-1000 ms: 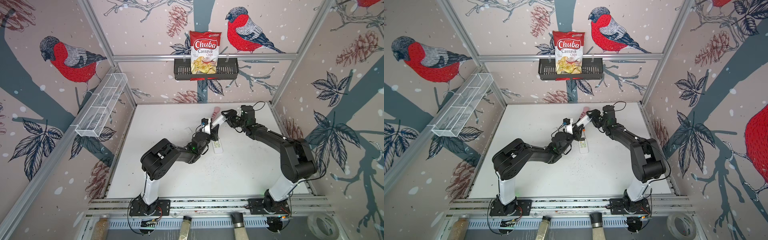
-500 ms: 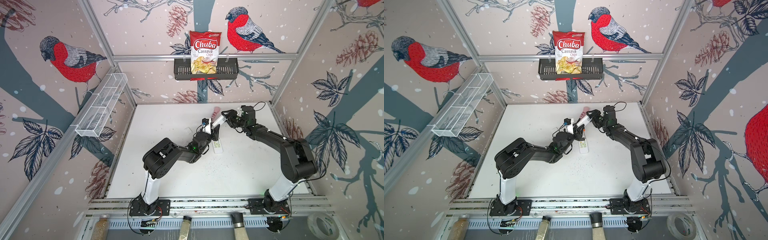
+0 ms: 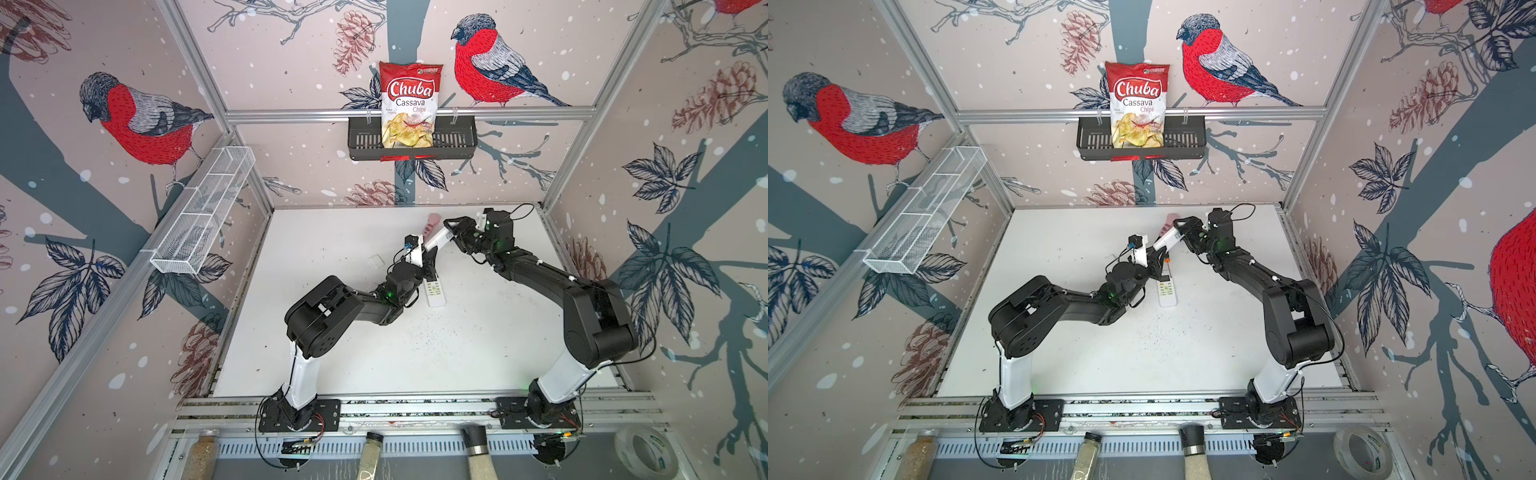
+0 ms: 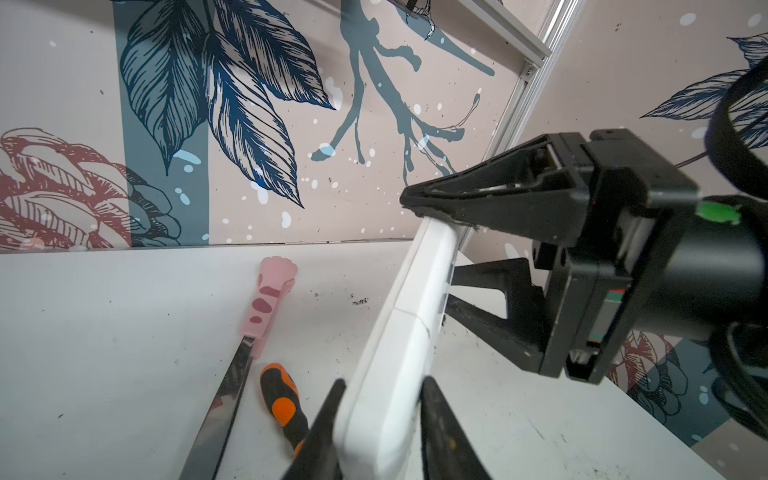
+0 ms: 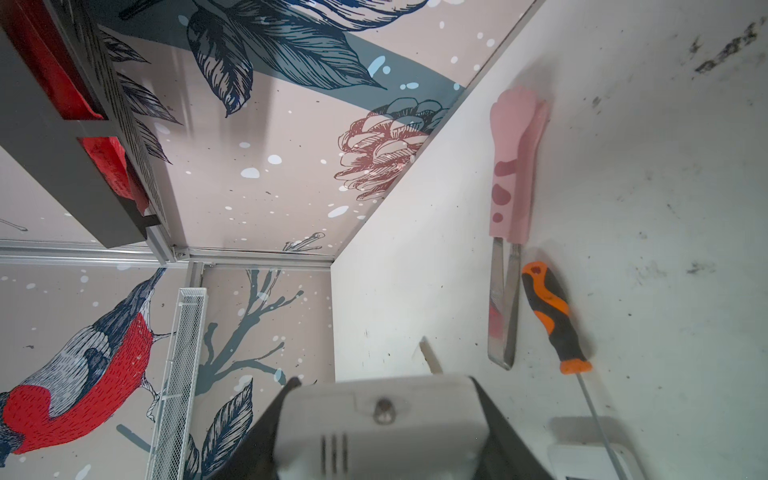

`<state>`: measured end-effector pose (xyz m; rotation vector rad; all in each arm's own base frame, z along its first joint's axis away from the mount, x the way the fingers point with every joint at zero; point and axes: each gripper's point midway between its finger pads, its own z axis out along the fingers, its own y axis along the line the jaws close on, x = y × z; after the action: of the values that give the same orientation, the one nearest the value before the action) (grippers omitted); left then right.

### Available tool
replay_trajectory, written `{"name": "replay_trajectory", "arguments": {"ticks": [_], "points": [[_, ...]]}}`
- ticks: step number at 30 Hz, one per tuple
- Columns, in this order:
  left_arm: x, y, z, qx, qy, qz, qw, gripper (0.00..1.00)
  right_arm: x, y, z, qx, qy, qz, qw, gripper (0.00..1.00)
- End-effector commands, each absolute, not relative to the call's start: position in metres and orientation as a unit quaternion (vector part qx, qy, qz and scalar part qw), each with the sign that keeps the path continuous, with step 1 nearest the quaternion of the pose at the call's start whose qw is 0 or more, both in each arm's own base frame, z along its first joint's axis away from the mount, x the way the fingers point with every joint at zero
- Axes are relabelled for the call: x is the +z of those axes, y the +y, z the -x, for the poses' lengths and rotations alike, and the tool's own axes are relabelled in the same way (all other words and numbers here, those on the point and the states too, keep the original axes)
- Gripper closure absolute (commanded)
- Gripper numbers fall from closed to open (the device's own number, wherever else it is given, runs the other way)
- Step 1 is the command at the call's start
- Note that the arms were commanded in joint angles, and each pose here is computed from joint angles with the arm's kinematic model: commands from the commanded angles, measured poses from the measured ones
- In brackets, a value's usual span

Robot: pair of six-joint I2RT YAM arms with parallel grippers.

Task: Unload the batteries from the remote control

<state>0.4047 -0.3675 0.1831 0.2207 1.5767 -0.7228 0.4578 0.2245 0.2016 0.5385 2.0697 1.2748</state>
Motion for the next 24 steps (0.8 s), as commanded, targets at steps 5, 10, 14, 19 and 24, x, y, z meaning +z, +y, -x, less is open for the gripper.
{"name": "replay_trajectory", "arguments": {"ticks": [5, 10, 14, 19, 24], "points": [[0.188, -0.365, -0.401, -0.319, 0.684, -0.104, 0.648, 0.76, 0.210, 0.229, -0.462, 0.499, 0.786, -0.184, 0.316, 0.76], [0.189, -0.366, -0.395, -0.323, 0.678, -0.120, 0.649, 0.77, 0.208, 0.236, -0.467, 0.496, 0.797, -0.165, 0.303, 0.76], [0.189, -0.365, -0.388, -0.331, 0.672, -0.131, 0.650, 0.78, 0.206, 0.239, -0.470, 0.497, 0.801, -0.157, 0.296, 0.76], [0.185, -0.361, -0.383, -0.338, 0.671, -0.133, 0.647, 0.77, 0.206, 0.239, -0.471, 0.494, 0.802, -0.157, 0.296, 0.77], [0.184, -0.357, -0.378, -0.344, 0.670, -0.132, 0.644, 0.60, 0.208, 0.238, -0.470, 0.494, 0.801, -0.157, 0.299, 0.77]]}}
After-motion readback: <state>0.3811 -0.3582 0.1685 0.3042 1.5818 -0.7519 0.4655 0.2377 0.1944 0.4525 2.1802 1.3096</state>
